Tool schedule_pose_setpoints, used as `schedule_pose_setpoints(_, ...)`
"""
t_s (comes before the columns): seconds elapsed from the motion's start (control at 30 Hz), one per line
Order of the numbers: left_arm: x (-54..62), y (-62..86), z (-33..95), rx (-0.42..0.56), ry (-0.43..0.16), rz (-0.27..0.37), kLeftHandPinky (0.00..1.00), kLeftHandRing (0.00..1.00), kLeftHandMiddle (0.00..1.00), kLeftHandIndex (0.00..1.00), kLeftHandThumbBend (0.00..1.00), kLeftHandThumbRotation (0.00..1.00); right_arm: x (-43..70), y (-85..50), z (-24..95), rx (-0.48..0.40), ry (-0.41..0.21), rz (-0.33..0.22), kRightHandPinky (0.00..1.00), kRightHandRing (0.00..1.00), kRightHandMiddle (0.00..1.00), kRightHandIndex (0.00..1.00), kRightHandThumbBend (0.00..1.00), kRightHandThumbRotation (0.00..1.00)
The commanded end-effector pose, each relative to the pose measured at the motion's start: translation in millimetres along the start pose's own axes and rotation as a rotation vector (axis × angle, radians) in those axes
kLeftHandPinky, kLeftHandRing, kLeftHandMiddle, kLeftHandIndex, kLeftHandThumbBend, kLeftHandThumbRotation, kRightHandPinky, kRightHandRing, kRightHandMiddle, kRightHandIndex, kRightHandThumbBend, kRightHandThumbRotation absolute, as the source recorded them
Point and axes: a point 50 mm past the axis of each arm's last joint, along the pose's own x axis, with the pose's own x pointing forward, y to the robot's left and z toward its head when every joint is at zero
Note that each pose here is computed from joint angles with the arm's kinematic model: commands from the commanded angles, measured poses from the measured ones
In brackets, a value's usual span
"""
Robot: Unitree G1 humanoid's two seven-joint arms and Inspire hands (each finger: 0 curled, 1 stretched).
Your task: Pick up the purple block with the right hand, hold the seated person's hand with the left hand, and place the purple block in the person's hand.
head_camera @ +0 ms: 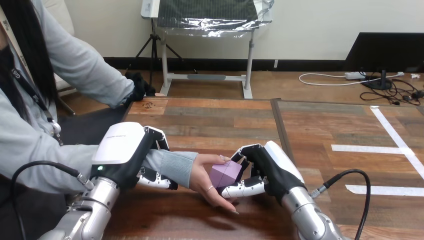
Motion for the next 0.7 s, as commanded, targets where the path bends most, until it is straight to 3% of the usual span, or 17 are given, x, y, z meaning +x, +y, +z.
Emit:
schedule_pose_setpoints(0.0,57.0,44.2,46.5,-0.017,-0.198,0.189,0.26,0.29,0.33,0.35,0.96,0.20,31.4,-19.5,57.3,-0.033,-0.198,-0.062,0.07,0.11,0.17,0.20,0.37,0.12)
schedule_pose_setpoints(0.67,55.1,38.0,48.0,-0.027,-0.206,0.196,0.25,0.28,0.32,0.34,0.96,0.21,33.7,-25.7,59.8,-0.059,-0.212,-0.075,0.07,0.11,0.18,0.20,0.37,0.12)
